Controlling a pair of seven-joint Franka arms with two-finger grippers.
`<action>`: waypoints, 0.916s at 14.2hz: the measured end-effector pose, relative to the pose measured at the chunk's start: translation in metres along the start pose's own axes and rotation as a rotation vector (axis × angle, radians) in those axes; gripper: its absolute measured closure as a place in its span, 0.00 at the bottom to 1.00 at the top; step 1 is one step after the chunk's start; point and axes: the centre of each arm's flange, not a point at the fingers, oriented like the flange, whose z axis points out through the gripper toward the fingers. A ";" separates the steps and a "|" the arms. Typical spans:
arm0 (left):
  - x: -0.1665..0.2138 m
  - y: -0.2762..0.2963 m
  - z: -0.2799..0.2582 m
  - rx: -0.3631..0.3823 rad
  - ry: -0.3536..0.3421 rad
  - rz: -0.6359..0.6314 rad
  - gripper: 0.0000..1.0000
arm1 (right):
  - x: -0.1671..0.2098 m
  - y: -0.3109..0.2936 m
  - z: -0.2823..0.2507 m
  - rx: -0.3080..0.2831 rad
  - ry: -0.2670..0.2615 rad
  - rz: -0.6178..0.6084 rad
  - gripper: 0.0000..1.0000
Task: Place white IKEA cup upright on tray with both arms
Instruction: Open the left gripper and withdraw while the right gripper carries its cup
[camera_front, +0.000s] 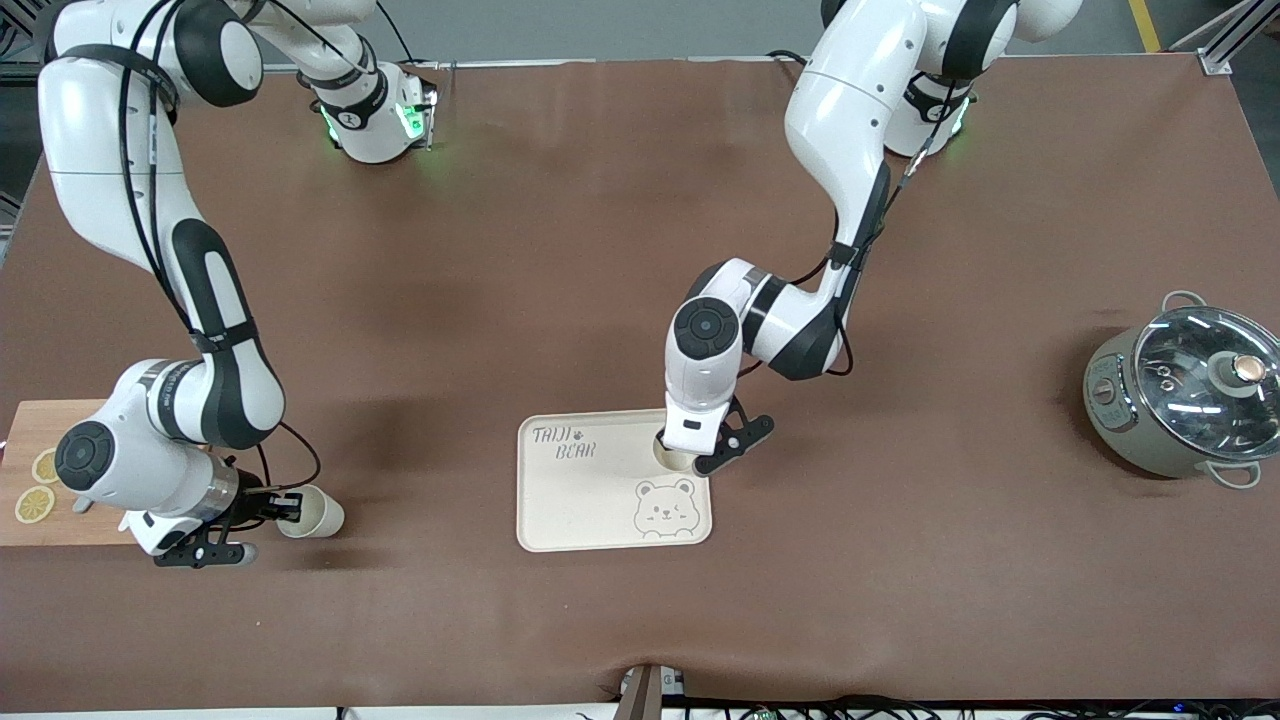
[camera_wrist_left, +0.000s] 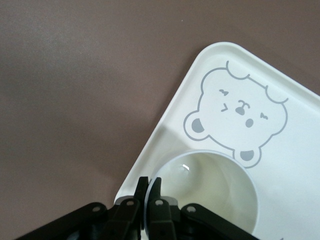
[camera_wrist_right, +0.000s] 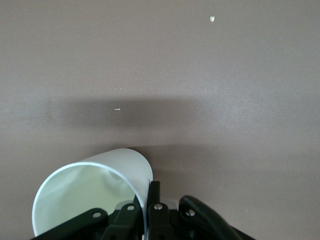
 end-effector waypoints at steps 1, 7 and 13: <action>0.000 0.000 0.000 0.000 0.000 0.000 0.91 | 0.001 -0.001 -0.002 0.002 0.001 0.000 0.97; 0.006 0.005 -0.015 -0.032 0.015 -0.004 0.30 | 0.012 -0.017 -0.030 0.055 -0.055 -0.007 0.97; 0.060 -0.006 -0.108 -0.091 0.034 -0.031 0.00 | 0.024 -0.050 -0.053 0.098 -0.049 0.021 0.97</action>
